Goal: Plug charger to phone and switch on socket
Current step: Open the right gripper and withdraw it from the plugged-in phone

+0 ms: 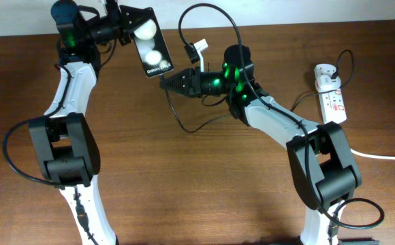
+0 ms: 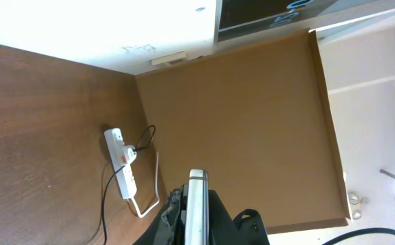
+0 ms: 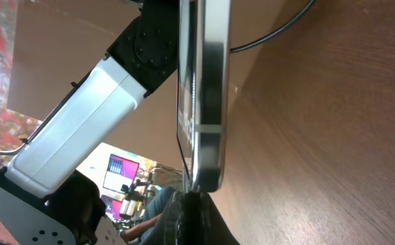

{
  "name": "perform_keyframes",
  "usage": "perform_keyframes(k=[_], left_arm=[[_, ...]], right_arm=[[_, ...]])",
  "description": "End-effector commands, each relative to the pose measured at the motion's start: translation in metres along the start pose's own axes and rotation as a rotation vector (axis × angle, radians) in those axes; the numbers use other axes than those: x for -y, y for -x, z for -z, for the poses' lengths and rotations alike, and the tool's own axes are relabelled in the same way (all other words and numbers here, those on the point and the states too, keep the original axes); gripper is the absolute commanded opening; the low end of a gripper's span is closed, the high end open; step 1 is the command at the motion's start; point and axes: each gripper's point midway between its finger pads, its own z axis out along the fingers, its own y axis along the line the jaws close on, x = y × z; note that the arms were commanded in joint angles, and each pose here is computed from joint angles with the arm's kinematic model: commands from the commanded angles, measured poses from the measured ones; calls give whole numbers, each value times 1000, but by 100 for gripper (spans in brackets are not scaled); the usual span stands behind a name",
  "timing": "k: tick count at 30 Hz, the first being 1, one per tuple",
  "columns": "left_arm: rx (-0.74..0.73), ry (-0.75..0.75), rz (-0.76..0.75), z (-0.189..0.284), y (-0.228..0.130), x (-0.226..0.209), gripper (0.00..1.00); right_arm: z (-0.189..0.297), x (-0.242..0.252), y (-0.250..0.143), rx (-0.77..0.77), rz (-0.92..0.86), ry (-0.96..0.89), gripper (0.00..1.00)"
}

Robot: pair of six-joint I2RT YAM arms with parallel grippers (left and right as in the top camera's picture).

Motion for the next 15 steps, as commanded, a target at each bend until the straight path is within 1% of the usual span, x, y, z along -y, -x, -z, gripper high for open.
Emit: perform_keyframes(k=[1,3,4,5,6,8,11,12,14,15], left_arm=[[-112,-25,-19,-3,-19,10,0],[-100,-23,-20,-3,-17,9,0],[-95,-23,-49,-3,-16,9,0],[-93,-23,-55,-2,-15,9,0],[-89,-21,-56,0,-14,9,0],[-77,-17,-55,8,-10,8,0],[-72,-11,-55,23,-6,6,0],[-71,-10,-51,25,-6,6,0],[-75,-10,-48,27,-6,5,0],[-75,-10,-48,27,-6,5,0]], right_arm=[[5,9,19,92,9,-43,31],[4,8,16,79,10,-36,53],[4,7,15,71,10,-32,68],[4,6,14,64,10,-28,74],[4,5,12,55,12,-23,83],[4,4,10,44,14,-17,93],[22,9,18,51,8,-20,99],[30,14,22,59,-11,-32,99],[54,37,29,88,-78,-95,99],[75,61,28,103,-157,-165,99]])
